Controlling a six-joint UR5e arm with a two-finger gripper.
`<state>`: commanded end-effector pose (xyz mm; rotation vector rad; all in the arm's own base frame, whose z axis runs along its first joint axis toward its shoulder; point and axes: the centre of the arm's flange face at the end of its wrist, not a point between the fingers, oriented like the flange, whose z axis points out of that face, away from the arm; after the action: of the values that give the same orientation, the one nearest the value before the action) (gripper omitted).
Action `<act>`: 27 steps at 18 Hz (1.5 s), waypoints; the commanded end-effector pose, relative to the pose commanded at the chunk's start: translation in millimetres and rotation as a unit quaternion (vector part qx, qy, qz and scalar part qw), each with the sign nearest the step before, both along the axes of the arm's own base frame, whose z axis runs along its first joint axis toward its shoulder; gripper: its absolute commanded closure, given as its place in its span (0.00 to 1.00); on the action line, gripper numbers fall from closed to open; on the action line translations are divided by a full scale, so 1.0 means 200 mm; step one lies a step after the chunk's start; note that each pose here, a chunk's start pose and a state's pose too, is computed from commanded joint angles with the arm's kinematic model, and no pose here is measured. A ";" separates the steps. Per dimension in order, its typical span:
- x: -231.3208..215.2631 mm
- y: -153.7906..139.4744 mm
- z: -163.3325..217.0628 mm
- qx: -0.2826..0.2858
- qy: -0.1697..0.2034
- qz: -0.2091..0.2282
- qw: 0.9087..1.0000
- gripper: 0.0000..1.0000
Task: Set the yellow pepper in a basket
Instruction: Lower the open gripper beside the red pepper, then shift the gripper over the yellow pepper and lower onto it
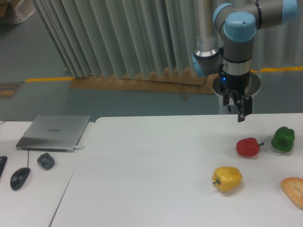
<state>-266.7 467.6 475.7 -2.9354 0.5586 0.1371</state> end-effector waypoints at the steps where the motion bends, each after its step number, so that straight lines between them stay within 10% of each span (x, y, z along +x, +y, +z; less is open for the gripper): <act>1: -0.02 0.05 -0.04 0.003 0.001 0.017 1.000 0.00; 19: 0.06 0.38 -0.52 -0.127 0.031 -0.028 0.991 0.00; 27: -0.02 0.53 -0.62 -0.076 0.057 0.020 0.995 0.00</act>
<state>-271.1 574.4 351.1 -3.1025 0.5504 0.2798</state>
